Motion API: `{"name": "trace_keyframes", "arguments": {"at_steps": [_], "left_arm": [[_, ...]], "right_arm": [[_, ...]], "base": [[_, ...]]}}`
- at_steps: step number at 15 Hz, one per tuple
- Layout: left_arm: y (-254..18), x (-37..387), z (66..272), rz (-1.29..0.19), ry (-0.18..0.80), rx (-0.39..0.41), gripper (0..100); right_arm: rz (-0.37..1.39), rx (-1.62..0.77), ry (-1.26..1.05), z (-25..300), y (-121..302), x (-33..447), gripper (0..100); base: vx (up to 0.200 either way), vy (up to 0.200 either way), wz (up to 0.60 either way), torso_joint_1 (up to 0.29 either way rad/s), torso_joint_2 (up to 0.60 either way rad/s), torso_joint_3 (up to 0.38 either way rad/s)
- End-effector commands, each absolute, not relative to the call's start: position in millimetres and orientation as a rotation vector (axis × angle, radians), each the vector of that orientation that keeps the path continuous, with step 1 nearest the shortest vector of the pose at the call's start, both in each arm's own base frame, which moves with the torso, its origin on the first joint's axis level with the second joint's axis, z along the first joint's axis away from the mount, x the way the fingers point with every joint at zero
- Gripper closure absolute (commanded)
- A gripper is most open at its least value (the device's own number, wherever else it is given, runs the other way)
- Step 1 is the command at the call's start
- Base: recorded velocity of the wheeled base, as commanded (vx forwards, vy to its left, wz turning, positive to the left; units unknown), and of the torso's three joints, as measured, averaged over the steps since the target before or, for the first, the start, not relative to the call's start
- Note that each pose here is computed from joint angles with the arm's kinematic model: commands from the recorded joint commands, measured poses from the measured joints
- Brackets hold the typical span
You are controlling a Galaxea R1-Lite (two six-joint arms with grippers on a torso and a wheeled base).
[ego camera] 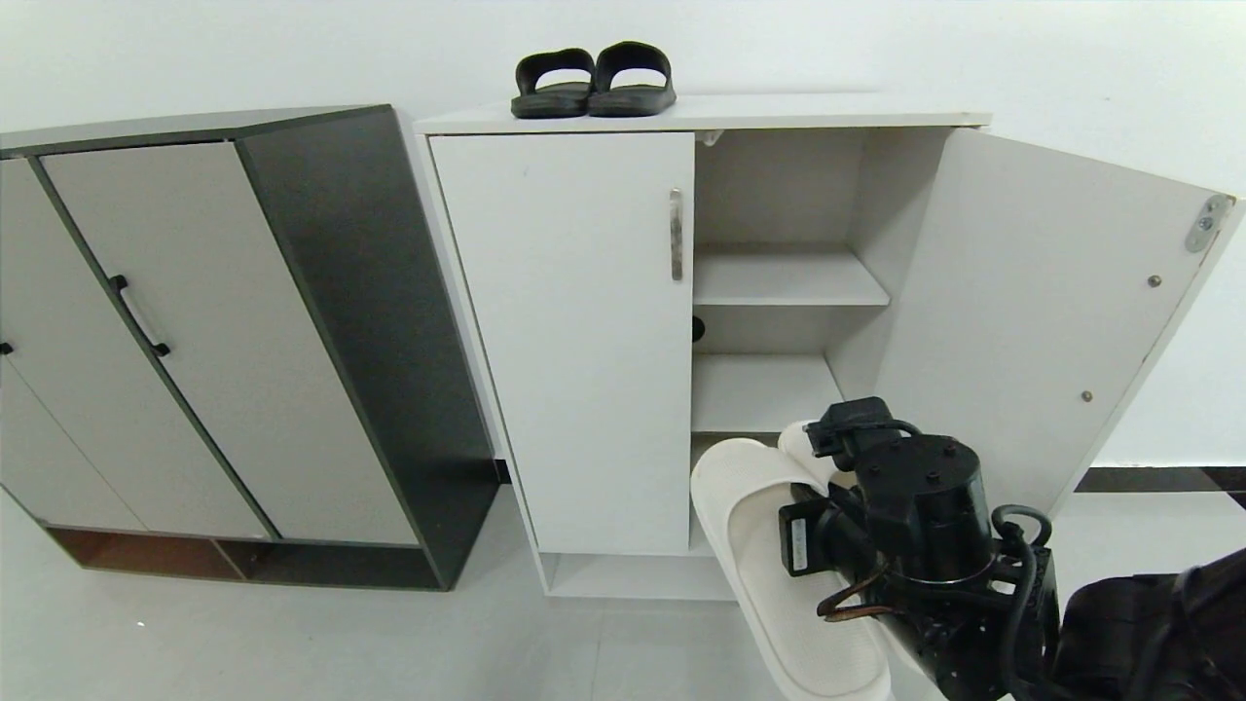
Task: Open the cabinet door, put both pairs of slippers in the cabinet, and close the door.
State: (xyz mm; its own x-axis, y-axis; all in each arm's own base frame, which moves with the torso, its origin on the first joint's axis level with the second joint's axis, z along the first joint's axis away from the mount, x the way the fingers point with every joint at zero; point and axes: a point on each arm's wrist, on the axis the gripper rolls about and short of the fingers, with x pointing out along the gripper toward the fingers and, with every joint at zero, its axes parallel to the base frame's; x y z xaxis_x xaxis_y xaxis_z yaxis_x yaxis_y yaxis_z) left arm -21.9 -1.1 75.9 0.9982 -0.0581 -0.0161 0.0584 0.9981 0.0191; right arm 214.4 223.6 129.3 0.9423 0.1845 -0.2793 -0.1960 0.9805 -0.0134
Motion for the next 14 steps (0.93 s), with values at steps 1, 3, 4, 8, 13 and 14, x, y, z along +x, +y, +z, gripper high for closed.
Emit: {"name": "trace_keyframes", "arguments": {"at_steps": [1,3,4,8,13,14], "left_arm": [[-0.8,-22.6,75.2,-0.041,0.006,0.0,100],[-0.7,-22.6,75.2,-0.037,0.006,0.001,100],[-0.7,-22.6,75.2,-0.037,0.006,0.001,100],[-0.7,-22.6,75.2,-0.037,0.006,0.0,100],[-0.7,-22.6,75.2,-0.037,0.006,0.0,100],[-0.7,-22.6,75.2,-0.035,0.006,0.0,100]], "right_arm": [[0.198,-0.049,0.287,127.2,224.1,213.2,100],[0.2,-0.052,0.287,126.7,225.1,212.3,100],[0.203,-0.06,0.285,127.1,225.9,211.8,100],[0.225,-0.055,0.241,131.7,241.6,218.0,100],[0.089,0.003,0.22,117.1,263.0,265.1,100],[0.075,0.001,0.224,113.1,263.3,270.2,100]], "base": [[0.0,0.0,0.0,0.0,0.0,0.0],[0.0,0.0,0.0,0.0,0.0,0.0],[0.0,0.0,0.0,0.0,0.0,0.0],[0.0,0.0,0.0,0.0,0.0,0.0],[0.0,-0.04,0.0,0.001,0.0,0.0],[0.0,-0.2,0.0,0.002,0.0,0.007]]}}
